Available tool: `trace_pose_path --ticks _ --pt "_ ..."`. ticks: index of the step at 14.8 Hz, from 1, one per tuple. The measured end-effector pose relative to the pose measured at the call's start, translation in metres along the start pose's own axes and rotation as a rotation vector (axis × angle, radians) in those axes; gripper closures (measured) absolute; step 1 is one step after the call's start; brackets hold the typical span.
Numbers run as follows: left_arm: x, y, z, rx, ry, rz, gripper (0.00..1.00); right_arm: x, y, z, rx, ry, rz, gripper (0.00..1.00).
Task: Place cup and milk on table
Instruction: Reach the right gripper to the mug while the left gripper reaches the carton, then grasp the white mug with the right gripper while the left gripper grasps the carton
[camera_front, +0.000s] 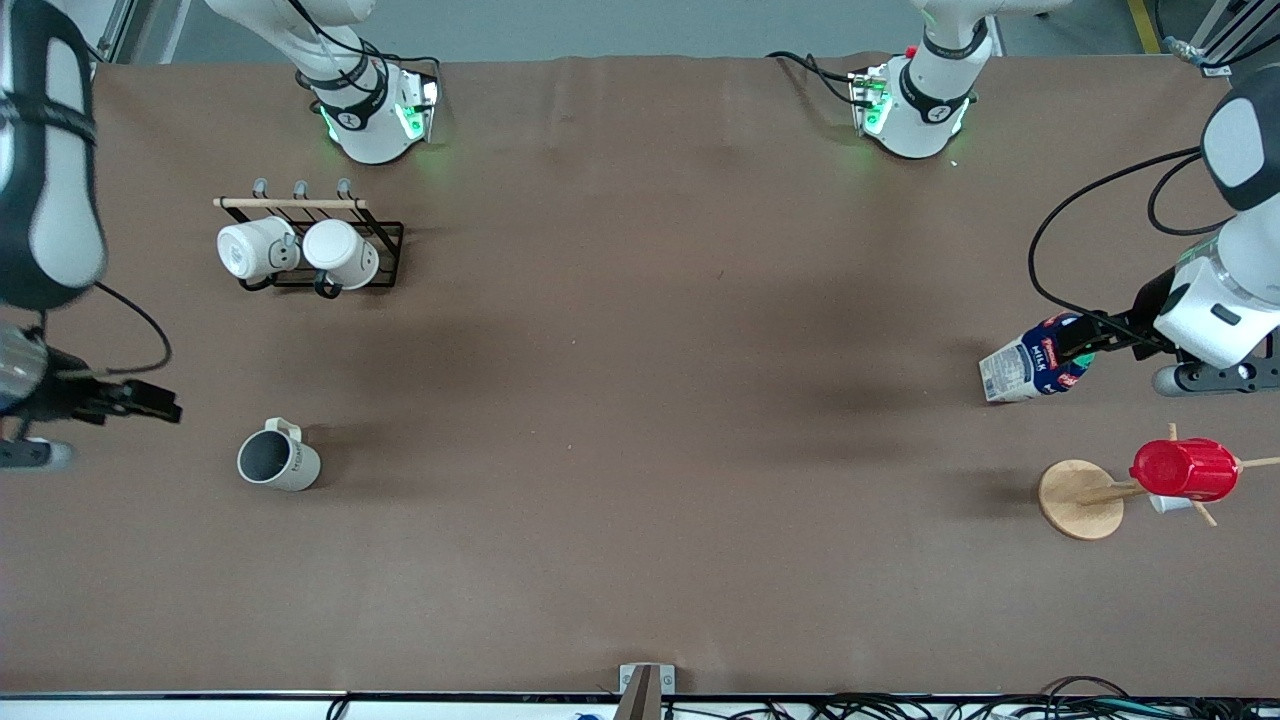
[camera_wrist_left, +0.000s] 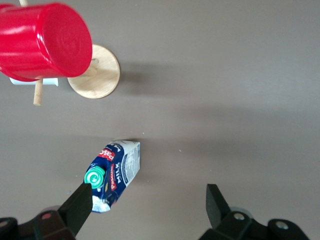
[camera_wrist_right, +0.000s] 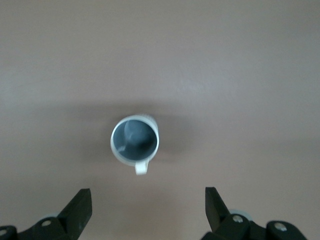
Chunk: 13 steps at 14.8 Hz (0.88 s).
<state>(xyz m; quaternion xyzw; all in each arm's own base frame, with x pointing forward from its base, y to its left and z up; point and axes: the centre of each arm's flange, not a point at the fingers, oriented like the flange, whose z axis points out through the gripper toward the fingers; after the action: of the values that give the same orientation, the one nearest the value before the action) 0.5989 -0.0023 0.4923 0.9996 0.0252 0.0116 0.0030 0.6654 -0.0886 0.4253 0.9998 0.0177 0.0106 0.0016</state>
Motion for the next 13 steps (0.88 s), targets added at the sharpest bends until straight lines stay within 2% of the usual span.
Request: trace_pose_path --ticks 2,6,9,11,13 --pt "-0.003 -0.01 0.027 0.003 -0.005 0.01 0.0 0.003 0.001 0.051 -0.008 0.013 -0.05 0.0" --pt "-0.007 -0.05 0.069 0.011 -0.047 0.036 0.0 -0.003 0.002 0.13 -0.016 0.007 -0.133 0.0" --pt "-0.009 -0.071 0.097 0.018 -0.035 0.025 0.0 -0.006 0.0 0.154 -0.011 -0.012 -0.16 0.0" --pt "-0.014 -0.082 0.117 0.022 -0.028 0.013 0.0 -0.006 -0.004 0.16 -0.003 -0.007 -0.16 0.02" --pt "-0.019 -0.089 0.132 0.023 -0.043 0.001 0.0 -0.007 -0.006 0.173 0.005 -0.013 -0.159 0.06"
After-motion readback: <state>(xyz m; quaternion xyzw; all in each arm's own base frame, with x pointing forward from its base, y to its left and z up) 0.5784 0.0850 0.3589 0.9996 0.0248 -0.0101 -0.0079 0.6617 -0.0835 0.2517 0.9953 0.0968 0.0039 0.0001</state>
